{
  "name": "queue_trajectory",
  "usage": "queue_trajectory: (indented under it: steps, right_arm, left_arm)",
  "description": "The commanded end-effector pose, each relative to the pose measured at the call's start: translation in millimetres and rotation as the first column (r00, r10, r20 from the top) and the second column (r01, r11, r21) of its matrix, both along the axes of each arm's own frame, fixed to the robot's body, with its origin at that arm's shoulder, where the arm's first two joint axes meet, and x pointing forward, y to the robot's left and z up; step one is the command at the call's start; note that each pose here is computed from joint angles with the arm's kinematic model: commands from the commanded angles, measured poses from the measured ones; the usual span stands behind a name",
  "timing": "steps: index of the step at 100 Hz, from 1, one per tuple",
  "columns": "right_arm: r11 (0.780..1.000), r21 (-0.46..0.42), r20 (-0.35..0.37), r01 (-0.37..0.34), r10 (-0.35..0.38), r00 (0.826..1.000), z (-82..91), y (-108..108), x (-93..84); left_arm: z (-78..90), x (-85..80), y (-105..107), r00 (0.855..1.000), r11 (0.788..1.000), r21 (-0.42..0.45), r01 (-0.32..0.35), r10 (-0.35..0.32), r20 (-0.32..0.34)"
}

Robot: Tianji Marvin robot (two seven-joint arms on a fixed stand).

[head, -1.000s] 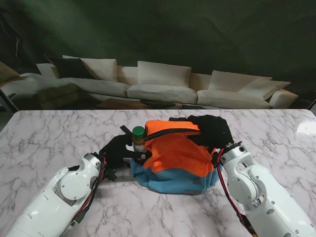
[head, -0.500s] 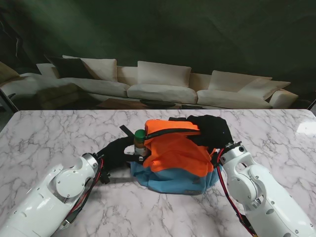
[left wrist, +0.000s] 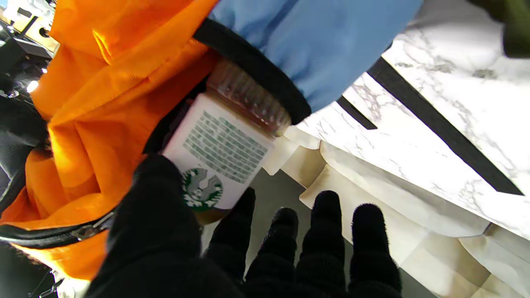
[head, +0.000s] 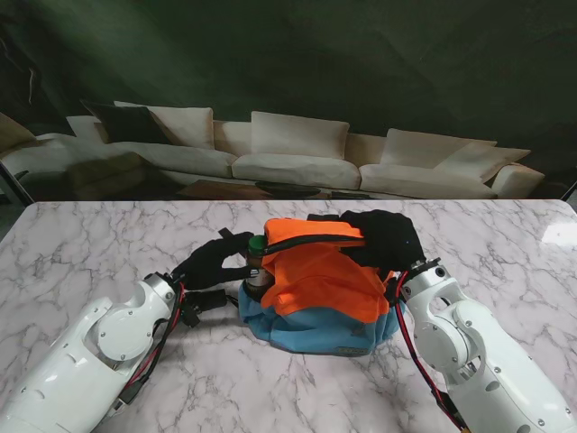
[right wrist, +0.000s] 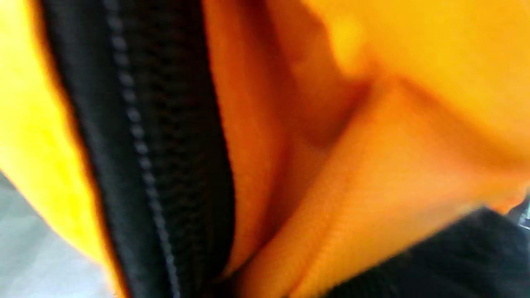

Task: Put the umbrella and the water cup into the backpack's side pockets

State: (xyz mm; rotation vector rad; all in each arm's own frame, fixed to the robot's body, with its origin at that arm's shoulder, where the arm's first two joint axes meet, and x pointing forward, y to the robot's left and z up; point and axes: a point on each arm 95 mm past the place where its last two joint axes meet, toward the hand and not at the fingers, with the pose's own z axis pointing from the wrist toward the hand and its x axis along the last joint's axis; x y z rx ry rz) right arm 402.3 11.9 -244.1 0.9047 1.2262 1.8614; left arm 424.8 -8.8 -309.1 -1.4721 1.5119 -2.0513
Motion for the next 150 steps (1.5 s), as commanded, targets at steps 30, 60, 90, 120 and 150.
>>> queue_trajectory:
  steps: [30, 60, 90, 120, 150]
  right_arm:
    - [1.000, -0.009, -0.028, -0.004, 0.004, 1.000, -9.7, 0.9, -2.5]
    - [1.000, -0.008, -0.031, -0.004, 0.004, 1.000, -10.2, 1.5, -2.4]
    - [1.000, -0.011, -0.031, -0.007, 0.006, 0.999, -9.4, 2.7, -1.0]
    - [1.000, 0.012, -0.042, 0.019, -0.019, 0.999, -11.9, 1.6, 7.7]
    - [1.000, -0.004, -0.061, 0.028, -0.028, 0.998, -16.1, 3.7, 16.5]
  left_arm:
    - [-17.4, -4.2, -2.7, 0.996, 0.987, 0.133, 0.086, -0.083, -0.027]
    - [-10.5, -3.5, 14.2, 0.999, 0.983, 0.180, 0.025, -0.032, 0.034]
    - [35.5, -4.3, 21.0, 0.980, 0.993, 0.112, -0.022, -0.001, 0.200]
    - [88.9, -1.9, 8.4, 0.946, 0.997, 0.069, 0.024, -0.045, 0.321]
    - [114.1, 0.8, -23.2, 0.923, 0.983, 0.071, 0.170, -0.184, 0.338]
